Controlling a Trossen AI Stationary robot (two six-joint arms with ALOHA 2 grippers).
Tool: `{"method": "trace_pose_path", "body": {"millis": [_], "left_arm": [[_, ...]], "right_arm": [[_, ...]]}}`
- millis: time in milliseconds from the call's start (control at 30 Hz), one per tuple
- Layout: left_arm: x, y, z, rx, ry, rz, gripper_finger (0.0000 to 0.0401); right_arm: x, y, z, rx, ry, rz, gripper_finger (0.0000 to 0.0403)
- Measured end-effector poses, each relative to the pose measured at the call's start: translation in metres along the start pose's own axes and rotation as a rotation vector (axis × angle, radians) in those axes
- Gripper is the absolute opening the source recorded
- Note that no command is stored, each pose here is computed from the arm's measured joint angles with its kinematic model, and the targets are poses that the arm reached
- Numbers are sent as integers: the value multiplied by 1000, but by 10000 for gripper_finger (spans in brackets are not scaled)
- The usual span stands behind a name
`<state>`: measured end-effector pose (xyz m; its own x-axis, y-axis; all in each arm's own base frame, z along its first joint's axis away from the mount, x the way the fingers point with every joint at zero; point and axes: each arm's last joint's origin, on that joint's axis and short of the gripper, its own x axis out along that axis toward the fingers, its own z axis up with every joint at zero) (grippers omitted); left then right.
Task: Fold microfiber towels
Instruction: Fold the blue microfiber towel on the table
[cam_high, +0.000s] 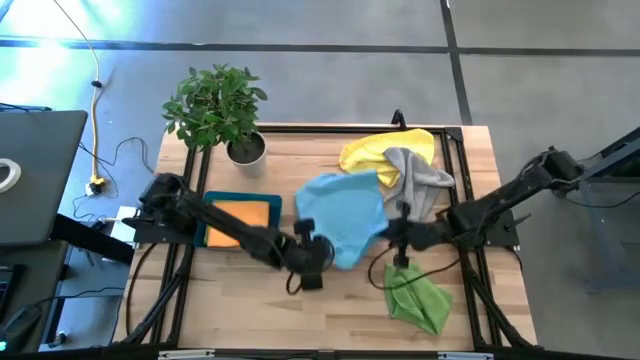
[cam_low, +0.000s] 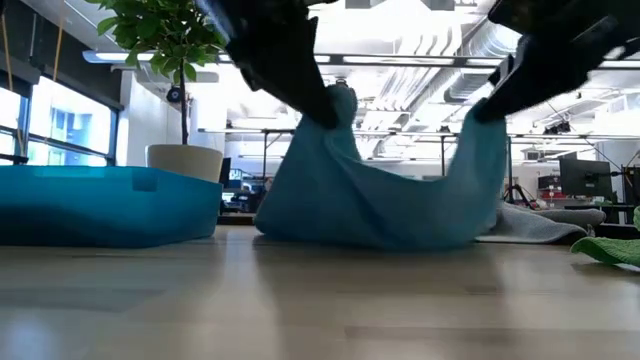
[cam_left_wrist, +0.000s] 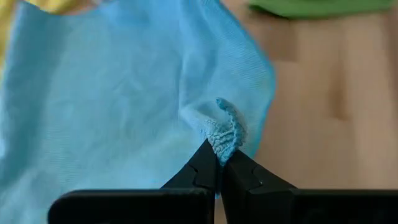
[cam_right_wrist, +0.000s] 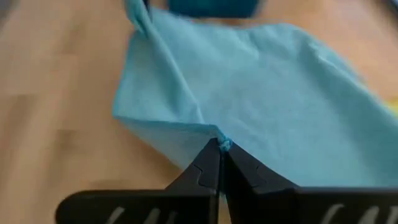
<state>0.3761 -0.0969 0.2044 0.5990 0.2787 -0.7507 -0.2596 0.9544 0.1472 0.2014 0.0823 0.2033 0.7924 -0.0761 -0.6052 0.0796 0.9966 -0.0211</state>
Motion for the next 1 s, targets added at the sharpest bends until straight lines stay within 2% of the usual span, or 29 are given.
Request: {"method": "trace_pose_path", "body": {"millis": [167, 400, 467, 567, 633, 700, 900, 1000], "left_arm": [[-1, -27, -10, -22, -5, -83, 0], [-9, -41, -9, -234, 72, -332, 0], [-11, -45, -9, -253, 90, -384, 0], [-14, -50, -13, -272, 115, -394, 0], [-16, -52, -17, -262, 120, -356, 0], [-16, -50, -21, -254, 115, -273, 0], [-15, -30, -32, -356, 47, 137, 0], [-13, -18, -35, -438, 12, 287, 0]], "right_arm": [[10, 26, -8, 53, 71, 141, 0], [15, 55, 8, 92, 146, 295, 0], [13, 61, 13, 82, 163, 318, 0], [8, 65, 20, 61, 195, 310, 0], [5, 64, 22, 39, 199, 246, 0], [4, 60, 22, 1, 188, 140, 0], [16, 35, 16, -25, 149, -120, 0], [25, 19, 10, -28, 151, -204, 0]]}}
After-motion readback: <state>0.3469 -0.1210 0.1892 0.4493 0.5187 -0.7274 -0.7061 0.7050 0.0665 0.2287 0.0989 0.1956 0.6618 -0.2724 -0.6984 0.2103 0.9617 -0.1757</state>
